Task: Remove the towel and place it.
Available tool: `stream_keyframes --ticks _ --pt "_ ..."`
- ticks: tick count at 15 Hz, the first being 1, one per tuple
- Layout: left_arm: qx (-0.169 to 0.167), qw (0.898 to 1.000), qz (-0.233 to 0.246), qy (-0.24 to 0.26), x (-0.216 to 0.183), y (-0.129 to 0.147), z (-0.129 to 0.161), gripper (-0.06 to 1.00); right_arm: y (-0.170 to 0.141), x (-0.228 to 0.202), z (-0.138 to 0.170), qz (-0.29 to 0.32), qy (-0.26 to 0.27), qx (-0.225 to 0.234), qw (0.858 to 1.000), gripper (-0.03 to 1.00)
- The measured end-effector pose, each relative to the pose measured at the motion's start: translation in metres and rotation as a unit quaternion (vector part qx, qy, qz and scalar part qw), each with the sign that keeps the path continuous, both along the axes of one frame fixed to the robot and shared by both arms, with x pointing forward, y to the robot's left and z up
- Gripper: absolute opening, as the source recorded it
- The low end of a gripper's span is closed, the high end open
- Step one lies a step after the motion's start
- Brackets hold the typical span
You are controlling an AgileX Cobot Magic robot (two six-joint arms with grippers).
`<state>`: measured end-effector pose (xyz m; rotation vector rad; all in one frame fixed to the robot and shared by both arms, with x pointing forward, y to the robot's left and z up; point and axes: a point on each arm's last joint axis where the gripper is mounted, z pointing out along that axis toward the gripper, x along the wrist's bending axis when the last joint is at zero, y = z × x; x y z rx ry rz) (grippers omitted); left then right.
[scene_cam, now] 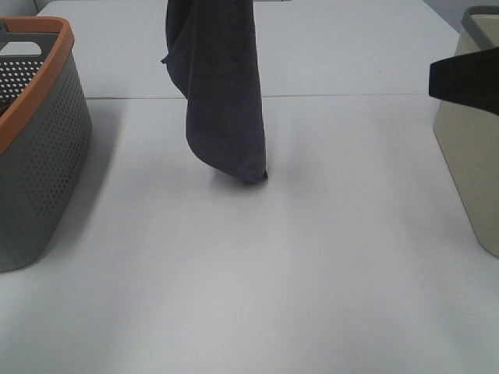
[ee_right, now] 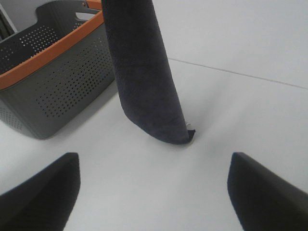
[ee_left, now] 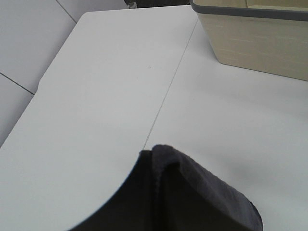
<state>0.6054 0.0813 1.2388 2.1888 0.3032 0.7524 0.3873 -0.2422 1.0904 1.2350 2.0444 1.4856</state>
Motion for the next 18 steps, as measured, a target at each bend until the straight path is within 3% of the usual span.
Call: stream_keyframes --ticks 5,8,11,15,18 --pt "-0.019 1.000 0.015 -0.012 0.003 0.000 0.003 0.00 0.030 0.015 -0.018 0.074 0.030 -0.017 0.997 0.74" --pt "-0.023 0.999 0.020 -0.018 0.004 0.000 0.005 0.00 0.053 0.029 -0.032 0.074 0.028 -0.040 0.996 0.74" --pt "-0.049 0.998 0.036 -0.026 0.006 0.000 0.009 0.00 0.075 0.043 -0.041 0.066 0.017 -0.062 0.996 0.74" --pt "-0.082 0.995 0.053 -0.034 0.009 0.000 0.013 0.00 0.122 0.066 -0.049 0.077 0.002 -0.087 0.993 0.73" --pt "-0.087 0.994 0.059 -0.021 0.013 -0.003 0.007 0.00 0.161 0.077 -0.054 0.099 -0.008 -0.098 0.990 0.72"
